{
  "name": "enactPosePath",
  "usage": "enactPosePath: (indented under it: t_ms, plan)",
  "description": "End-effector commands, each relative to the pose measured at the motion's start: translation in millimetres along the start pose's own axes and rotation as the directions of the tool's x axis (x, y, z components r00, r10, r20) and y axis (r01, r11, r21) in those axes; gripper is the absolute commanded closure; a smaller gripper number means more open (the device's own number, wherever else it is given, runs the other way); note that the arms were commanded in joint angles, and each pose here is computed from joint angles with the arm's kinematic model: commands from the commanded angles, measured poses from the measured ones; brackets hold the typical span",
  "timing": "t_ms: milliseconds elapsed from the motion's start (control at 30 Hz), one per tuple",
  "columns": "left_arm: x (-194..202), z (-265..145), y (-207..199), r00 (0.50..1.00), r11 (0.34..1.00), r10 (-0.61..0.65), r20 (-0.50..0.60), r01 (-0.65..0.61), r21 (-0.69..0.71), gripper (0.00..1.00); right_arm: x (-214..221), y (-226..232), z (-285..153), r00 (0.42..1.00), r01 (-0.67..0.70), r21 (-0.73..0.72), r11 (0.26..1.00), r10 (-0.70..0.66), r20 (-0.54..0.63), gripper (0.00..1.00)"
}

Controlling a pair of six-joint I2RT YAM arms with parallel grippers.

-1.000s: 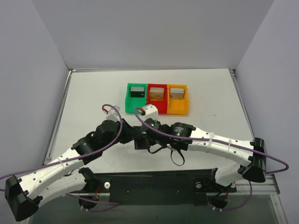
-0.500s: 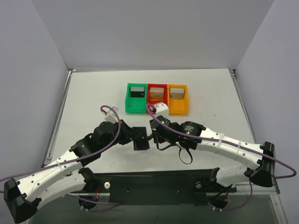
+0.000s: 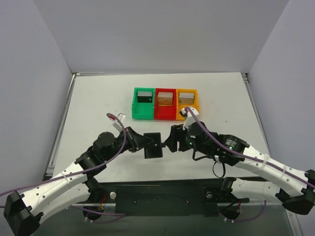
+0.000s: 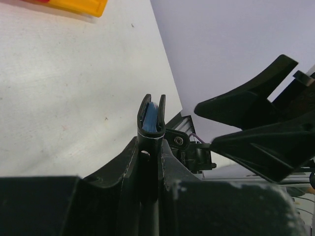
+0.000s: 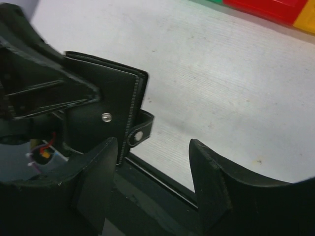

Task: Take the credit cards out of the card holder
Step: Open the card holder at the center of the board.

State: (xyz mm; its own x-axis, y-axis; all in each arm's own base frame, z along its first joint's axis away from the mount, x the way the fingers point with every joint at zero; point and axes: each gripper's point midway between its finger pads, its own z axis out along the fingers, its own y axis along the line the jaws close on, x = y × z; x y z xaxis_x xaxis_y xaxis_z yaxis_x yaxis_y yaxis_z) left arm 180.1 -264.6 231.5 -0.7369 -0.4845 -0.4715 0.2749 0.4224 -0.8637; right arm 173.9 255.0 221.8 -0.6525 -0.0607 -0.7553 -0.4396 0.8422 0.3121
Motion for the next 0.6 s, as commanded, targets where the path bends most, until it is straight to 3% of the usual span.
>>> enactPosePath:
  t_ms: [0, 167, 333, 567]
  plan:
    - [-11.3, -2.5, -44.2, 0.999, 0.973, 0.016, 0.034, -0.023, 0.23, 1.0, -22.6, 36.5, -20.8, 0.995, -0.017, -0.208, 0.978, 0.036, 0.088, 0.45]
    - [-10.1, 2.0, -53.1, 0.999, 0.963, 0.04, 0.013, -0.042, 0.267, 1.0, -19.0, 44.3, -20.9, 0.997, 0.025, -0.228, 0.973, -0.009, 0.07, 0.5]
    - [-8.4, -0.9, -72.2, 0.998, 0.935, 0.063, -0.006, -0.057, 0.35, 1.0, -3.3, 28.6, -8.7, 0.999, 0.004, -0.156, 0.988, 0.001, 0.032, 0.69]
    - [-6.0, -8.0, -81.5, 0.998, 0.906, 0.06, -0.006, -0.052, 0.42, 1.0, -0.2, 17.7, -14.5, 0.997, -0.021, -0.161, 0.987, 0.032, 0.066, 0.76]
